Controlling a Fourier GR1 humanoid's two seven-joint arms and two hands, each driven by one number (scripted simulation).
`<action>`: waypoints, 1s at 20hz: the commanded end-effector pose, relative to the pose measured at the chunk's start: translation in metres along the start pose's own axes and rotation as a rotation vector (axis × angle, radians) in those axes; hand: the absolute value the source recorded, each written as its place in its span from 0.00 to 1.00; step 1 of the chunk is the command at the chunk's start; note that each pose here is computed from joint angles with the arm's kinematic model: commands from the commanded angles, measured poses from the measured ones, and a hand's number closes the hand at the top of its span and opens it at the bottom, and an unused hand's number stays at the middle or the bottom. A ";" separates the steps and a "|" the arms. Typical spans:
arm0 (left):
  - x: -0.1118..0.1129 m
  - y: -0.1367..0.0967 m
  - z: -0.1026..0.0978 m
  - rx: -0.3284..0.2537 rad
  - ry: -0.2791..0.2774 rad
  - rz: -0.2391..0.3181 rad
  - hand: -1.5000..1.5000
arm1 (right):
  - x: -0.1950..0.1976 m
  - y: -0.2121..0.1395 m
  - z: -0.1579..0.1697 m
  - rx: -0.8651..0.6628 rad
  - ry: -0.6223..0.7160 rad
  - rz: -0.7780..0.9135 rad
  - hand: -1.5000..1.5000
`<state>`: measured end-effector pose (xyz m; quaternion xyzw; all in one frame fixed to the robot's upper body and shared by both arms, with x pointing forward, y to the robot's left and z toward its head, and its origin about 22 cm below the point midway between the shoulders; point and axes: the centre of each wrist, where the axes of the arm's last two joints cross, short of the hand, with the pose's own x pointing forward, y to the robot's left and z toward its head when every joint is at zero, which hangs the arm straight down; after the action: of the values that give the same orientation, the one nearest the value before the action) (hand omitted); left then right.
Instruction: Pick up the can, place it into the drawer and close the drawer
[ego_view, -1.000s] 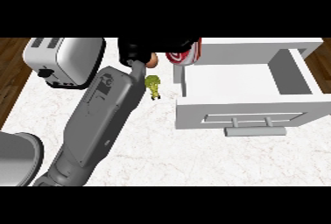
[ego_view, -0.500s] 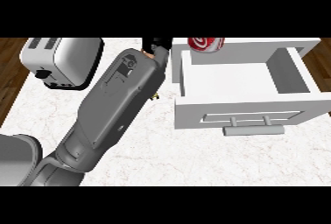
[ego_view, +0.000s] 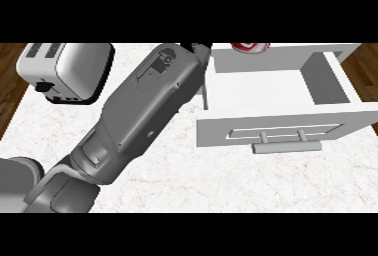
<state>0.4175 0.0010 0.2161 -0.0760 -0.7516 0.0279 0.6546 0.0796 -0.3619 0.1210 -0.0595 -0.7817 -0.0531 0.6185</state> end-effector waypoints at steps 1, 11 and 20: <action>-0.006 -0.008 -0.002 0.008 -0.007 -0.025 1.00 | -0.003 -0.005 -0.010 0.000 -0.029 0.014 0.00; -0.035 -0.001 -0.001 0.020 0.058 -0.058 1.00 | 0.005 0.009 -0.001 0.046 0.009 -0.026 0.00; -0.038 -0.011 0.001 0.095 0.079 -0.143 0.00 | 0.012 0.010 -0.017 0.043 -0.015 -0.015 0.00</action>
<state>0.4233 -0.0115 0.1831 -0.0074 -0.7334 0.0100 0.6797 0.0893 -0.3573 0.1300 -0.0474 -0.7861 -0.0401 0.6149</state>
